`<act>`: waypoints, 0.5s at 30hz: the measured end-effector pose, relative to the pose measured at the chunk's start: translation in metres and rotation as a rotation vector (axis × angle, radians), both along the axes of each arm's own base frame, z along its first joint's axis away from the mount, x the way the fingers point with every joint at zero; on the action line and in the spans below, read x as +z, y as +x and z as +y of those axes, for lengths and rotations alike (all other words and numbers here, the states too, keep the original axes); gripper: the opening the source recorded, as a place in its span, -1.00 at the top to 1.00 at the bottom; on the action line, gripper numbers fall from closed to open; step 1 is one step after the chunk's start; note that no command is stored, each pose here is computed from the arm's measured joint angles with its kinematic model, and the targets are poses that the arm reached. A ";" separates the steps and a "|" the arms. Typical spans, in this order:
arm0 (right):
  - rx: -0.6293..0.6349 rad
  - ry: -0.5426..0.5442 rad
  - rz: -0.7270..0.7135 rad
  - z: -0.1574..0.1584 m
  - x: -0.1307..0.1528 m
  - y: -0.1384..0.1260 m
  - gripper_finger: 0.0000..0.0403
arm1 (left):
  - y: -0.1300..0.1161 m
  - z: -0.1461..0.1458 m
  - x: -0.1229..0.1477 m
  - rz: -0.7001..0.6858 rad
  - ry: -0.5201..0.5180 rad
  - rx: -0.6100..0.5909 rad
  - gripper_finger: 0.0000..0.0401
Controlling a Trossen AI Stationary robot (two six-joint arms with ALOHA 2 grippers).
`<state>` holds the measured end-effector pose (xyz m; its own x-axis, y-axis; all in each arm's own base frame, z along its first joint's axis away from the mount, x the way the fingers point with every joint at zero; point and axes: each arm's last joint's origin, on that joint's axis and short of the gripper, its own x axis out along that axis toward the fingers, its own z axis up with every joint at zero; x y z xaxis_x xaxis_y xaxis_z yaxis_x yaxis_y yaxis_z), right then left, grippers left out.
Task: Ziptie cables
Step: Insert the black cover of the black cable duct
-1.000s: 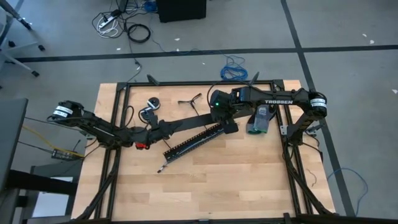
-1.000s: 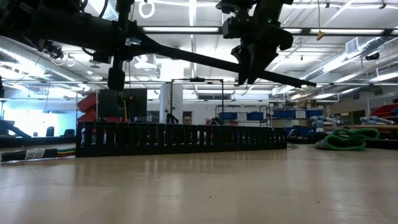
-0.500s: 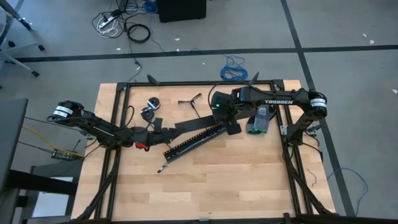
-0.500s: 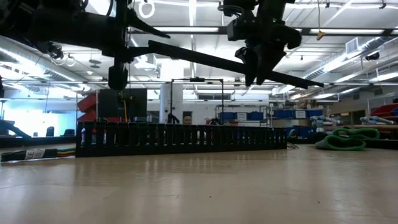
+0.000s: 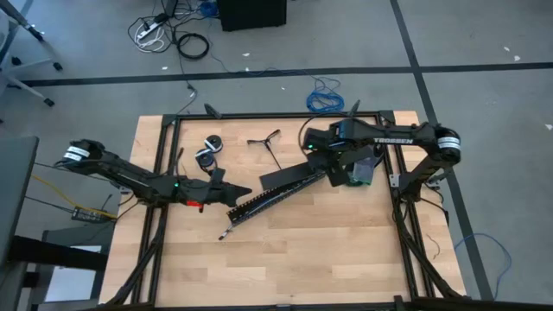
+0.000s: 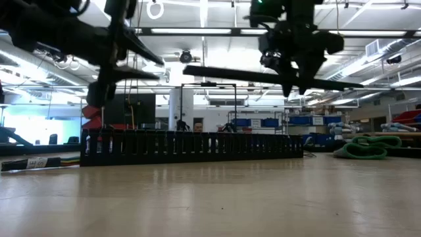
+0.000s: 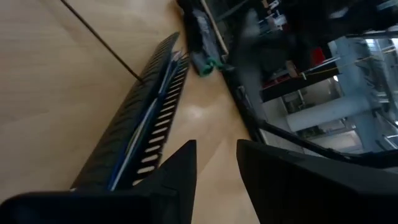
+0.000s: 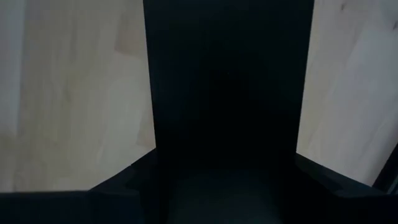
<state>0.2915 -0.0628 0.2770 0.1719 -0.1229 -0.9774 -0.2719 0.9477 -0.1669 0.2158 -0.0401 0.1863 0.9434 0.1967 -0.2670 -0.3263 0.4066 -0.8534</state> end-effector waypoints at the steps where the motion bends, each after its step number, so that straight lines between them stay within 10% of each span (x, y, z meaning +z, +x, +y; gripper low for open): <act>1: -0.010 -0.001 -0.001 -0.002 -0.002 -0.006 -0.09 | -0.003 0.000 0.004 -0.006 0.000 0.003 0.46; 10: 0.060 -0.006 0.033 -0.003 -0.047 -0.045 -0.09 | -0.019 0.006 0.058 -0.153 0.197 0.070 0.46; 15: 0.115 -0.024 0.059 0.002 -0.059 -0.050 -0.16 | -0.007 0.004 0.099 0.014 0.414 0.014 0.46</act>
<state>0.2418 -0.0612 0.2178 0.1284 -0.1296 -0.9832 -0.3882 0.9057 -0.1701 0.2086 -0.0362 0.2856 0.9366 0.3031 -0.1757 -0.3450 0.7100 -0.6139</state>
